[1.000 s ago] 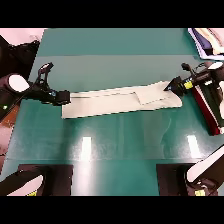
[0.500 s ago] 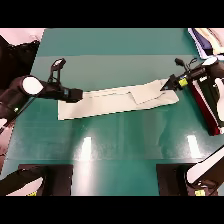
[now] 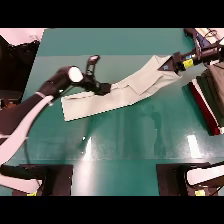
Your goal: Fold the shirts.
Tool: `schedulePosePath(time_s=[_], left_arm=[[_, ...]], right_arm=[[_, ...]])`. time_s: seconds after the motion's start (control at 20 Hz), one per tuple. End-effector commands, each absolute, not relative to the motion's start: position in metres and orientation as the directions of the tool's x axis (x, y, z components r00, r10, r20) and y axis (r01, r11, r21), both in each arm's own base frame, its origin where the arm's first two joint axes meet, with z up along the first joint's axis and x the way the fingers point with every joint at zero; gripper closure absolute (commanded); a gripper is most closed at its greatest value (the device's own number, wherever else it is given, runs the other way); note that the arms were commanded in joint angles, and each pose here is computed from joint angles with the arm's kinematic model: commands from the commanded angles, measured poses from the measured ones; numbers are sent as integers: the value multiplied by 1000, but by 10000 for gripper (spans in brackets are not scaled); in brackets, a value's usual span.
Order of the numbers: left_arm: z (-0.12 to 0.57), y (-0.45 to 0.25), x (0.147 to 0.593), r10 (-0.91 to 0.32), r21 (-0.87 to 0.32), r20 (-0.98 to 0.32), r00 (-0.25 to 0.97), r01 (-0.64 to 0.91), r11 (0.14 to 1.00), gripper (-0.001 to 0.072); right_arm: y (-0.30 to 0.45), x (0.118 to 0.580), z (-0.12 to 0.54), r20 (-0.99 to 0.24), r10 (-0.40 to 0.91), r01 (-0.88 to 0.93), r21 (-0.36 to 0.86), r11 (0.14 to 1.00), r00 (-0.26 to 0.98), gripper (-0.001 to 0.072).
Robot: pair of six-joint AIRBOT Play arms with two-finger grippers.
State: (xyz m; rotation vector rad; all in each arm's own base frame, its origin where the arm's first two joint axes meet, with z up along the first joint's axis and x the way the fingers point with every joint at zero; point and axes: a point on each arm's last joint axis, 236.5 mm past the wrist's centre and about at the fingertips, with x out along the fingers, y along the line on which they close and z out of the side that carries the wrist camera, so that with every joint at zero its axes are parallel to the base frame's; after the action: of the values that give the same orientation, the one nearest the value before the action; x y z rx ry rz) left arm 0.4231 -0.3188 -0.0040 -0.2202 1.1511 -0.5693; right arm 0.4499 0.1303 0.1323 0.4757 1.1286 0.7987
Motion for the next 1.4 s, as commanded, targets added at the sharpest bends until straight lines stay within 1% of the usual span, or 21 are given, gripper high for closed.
schedulePosePath(time_s=[0.0, 0.15, 0.35, 0.55, 0.65, 0.7, 0.75, 0.85, 0.95, 1.05, 1.2, 1.35], left_arm=[[-37, -364, 428, -554, -471, -803, 219, 336, 816, 682], [-49, -378, 437, -574, -500, -793, 203, 320, 805, 682], [-54, -375, 443, -564, -489, -797, 216, 318, 812, 681], [-51, -350, 440, -540, -481, -828, 155, 298, 824, 682], [-40, -328, 440, -503, -443, -856, 116, 335, 831, 682], [-33, -314, 443, -471, -406, -874, 123, 351, 844, 682], [-21, -295, 449, -431, -352, -888, 161, 366, 862, 682], [15, -251, 463, -340, -228, -903, 261, 379, 897, 682], [59, -201, 470, -249, -116, -900, 358, 354, 928, 681], [106, -148, 468, -172, -34, -880, 442, 302, 953, 681], [172, -83, 449, -95, 27, -833, 546, 211, 977, 681], [220, -43, 423, -35, 62, -784, 619, 134, 989, 681]], right_arm=[[171, 434, 175, -573, 787, -399, 682, 613, 230, 696], [205, 418, 181, -569, 802, -437, 683, 585, 184, 697], [238, 404, 182, -569, 811, -467, 686, 558, 135, 697], [264, 399, 200, -558, 820, -529, 662, 531, 124, 698], [271, 403, 198, -604, 785, -543, 617, 569, 136, 697], [277, 403, 194, -633, 763, -553, 592, 586, 131, 698], [284, 401, 191, -651, 750, -569, 574, 588, 119, 697], [306, 397, 188, -652, 753, -600, 568, 564, 90, 698], [332, 393, 182, -641, 764, -619, 571, 539, 74, 697], [361, 392, 176, -621, 780, -635, 574, 517, 74, 697], [403, 392, 164, -587, 805, -659, 572, 489, 87, 697], [441, 389, 143, -570, 817, -678, 568, 466, 84, 697]])
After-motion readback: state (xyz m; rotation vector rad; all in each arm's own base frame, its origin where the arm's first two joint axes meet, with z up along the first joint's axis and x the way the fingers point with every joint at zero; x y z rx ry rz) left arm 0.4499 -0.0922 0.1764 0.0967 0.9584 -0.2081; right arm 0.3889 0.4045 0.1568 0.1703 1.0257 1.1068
